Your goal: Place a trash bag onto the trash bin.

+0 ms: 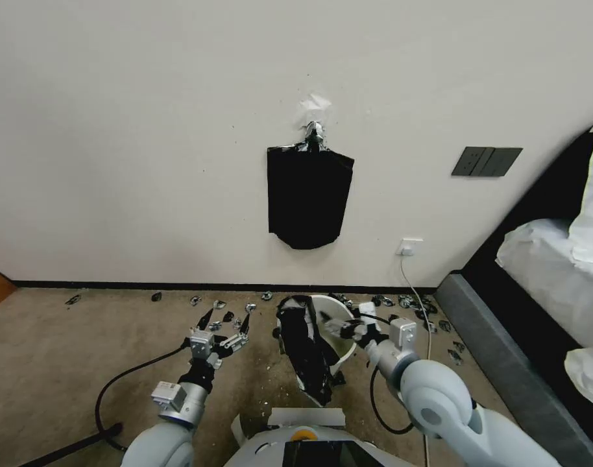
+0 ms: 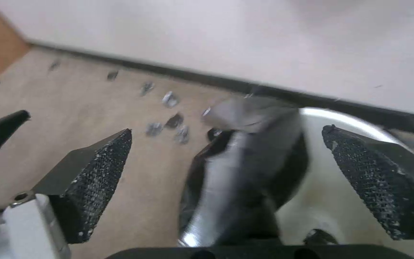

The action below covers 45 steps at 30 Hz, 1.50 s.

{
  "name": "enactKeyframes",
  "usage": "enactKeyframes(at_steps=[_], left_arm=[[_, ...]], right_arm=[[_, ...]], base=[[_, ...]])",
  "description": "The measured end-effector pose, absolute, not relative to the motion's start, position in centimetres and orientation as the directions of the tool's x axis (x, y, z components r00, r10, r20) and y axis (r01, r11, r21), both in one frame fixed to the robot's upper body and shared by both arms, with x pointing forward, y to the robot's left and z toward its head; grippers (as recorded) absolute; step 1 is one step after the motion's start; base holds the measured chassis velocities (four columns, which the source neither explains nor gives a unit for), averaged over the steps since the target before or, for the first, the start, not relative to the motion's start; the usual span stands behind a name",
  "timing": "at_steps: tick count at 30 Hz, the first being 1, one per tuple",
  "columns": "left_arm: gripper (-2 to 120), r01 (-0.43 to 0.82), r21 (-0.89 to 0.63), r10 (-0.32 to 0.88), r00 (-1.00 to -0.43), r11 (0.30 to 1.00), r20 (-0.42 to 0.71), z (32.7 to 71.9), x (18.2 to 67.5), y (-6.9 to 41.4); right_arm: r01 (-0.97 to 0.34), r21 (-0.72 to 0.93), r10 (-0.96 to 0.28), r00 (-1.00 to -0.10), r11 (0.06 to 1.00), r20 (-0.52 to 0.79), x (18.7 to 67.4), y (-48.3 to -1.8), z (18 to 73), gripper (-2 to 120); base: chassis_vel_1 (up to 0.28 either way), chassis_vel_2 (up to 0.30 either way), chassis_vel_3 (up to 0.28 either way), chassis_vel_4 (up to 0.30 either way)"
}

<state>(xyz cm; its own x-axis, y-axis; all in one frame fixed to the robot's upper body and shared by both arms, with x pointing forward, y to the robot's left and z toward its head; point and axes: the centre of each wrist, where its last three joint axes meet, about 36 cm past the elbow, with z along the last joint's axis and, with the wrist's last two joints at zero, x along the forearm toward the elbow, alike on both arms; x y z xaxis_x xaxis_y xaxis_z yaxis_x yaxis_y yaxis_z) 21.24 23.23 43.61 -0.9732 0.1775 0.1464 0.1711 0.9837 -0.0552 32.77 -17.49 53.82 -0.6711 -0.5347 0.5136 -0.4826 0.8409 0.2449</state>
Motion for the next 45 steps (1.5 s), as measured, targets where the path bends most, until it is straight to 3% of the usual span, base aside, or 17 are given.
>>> enactKeyframes(at_steps=[11,12,17,19,31,35,45], left_arm=[[100,0.157,-0.064,0.166,-0.971,0.985,0.174,44.0,21.2,22.4],[100,0.157,-0.066,0.167,-0.969,0.985,0.182,44.0,21.3,22.2],[100,0.164,-0.068,0.174,-0.966,0.984,0.191,43.9,21.5,21.9],[100,0.175,-0.071,0.186,-0.962,0.982,0.198,43.8,21.7,21.5],[100,0.198,-0.086,0.213,-0.955,0.976,0.207,43.8,21.9,20.9],[100,0.210,-0.090,0.225,-0.948,0.974,0.224,43.6,22.8,20.1],[100,0.229,-0.114,0.255,-0.883,0.967,0.395,43.6,27.5,16.4]], right_arm=[[-0.465,0.126,-0.433,-0.645,0.876,0.629,34.8,-15.2,52.6,97],[-0.444,0.087,-0.391,-0.657,0.892,0.644,35.2,-15.0,52.1,84],[-0.437,0.075,-0.376,-0.659,0.896,0.652,35.6,-15.1,51.8,73],[-0.438,0.081,-0.378,-0.652,0.896,0.658,35.9,-15.1,51.8,60],[-0.423,0.106,-0.373,-0.620,0.900,0.690,36.5,-14.9,50.8,20],[-0.414,0.086,-0.354,-0.631,0.906,0.690,36.7,-15.3,50.8,1],[-0.407,0.056,-0.334,-0.655,0.912,0.678,36.7,-15.8,50.8,0]], base=[[0.000,0.000,0.000,0.000],[0.000,0.000,0.000,0.000],[0.000,0.000,0.000,0.000],[0.000,0.000,0.000,0.000],[0.000,0.000,0.000,0.000],[0.000,0.000,0.000,0.000],[0.000,0.000,0.000,0.000]])
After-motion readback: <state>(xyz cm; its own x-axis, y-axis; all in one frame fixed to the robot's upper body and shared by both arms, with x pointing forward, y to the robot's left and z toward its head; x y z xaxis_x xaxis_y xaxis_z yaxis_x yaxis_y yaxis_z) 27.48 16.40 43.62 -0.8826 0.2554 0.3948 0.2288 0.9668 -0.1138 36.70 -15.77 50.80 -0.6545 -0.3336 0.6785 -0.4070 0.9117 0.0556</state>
